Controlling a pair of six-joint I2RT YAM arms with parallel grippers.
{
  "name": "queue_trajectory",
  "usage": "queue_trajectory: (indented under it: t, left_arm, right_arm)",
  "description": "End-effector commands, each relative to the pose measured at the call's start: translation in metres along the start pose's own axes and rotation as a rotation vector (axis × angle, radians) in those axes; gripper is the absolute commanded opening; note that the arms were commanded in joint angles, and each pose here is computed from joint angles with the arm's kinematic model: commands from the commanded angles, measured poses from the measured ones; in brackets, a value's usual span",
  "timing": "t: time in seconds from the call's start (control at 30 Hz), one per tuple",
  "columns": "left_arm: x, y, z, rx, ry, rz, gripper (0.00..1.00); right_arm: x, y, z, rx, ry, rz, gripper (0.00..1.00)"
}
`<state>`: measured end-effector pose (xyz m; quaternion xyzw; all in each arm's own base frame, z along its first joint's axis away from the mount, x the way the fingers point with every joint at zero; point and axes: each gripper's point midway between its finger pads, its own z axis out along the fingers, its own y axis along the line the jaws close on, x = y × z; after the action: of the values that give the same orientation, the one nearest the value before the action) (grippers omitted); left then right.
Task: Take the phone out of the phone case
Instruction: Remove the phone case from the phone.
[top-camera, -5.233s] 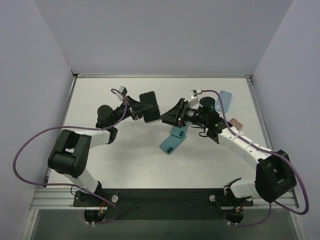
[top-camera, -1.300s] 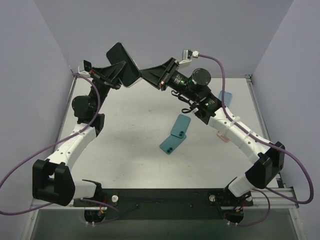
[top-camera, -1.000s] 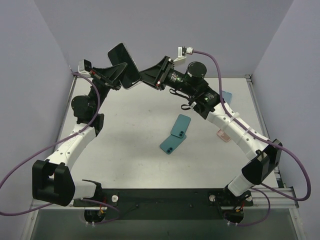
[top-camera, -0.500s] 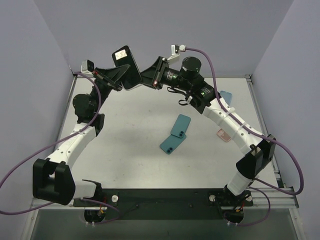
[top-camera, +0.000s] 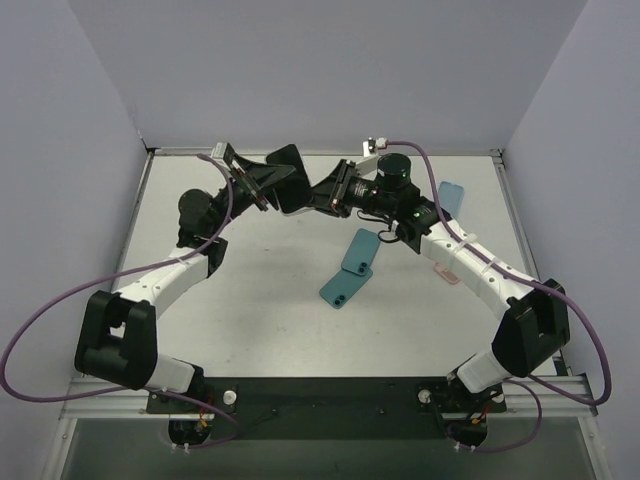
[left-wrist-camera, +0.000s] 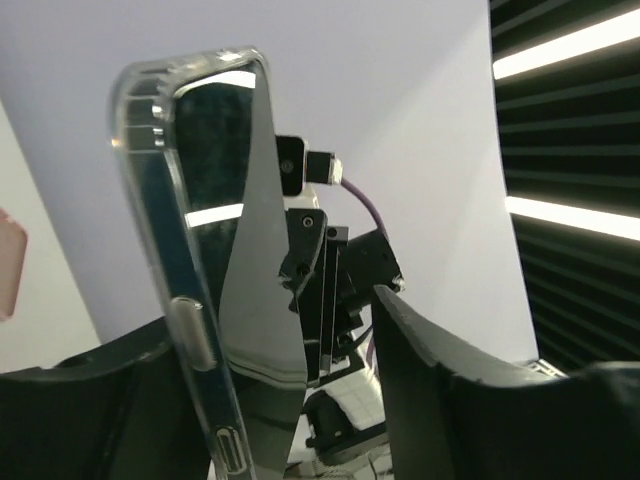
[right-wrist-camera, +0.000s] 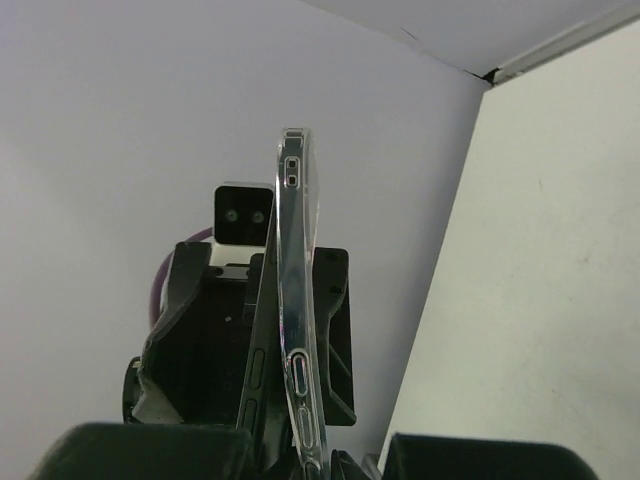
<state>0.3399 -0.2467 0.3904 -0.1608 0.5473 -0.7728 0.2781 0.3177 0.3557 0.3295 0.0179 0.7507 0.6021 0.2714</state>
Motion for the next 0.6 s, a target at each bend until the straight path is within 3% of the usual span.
queue_trajectory:
  t: [0.0,0.17,0.57]
  left_arm:
    - [0.084,-0.071,-0.021,0.252,0.303,0.202,0.70]
    - [0.085,-0.041,-0.025,0.181,0.321,0.174,0.90]
    - [0.057,0.044,-0.061,-0.036,0.282,0.125,0.93]
  right_arm:
    - [0.016,-0.091,-0.002,0.253,0.013,0.135,0.00]
    - [0.017,-0.106,-0.009,0.281,-0.002,0.140,0.00]
    - [0.014,-0.130,-0.028,0.367,-0.024,0.107,0.00]
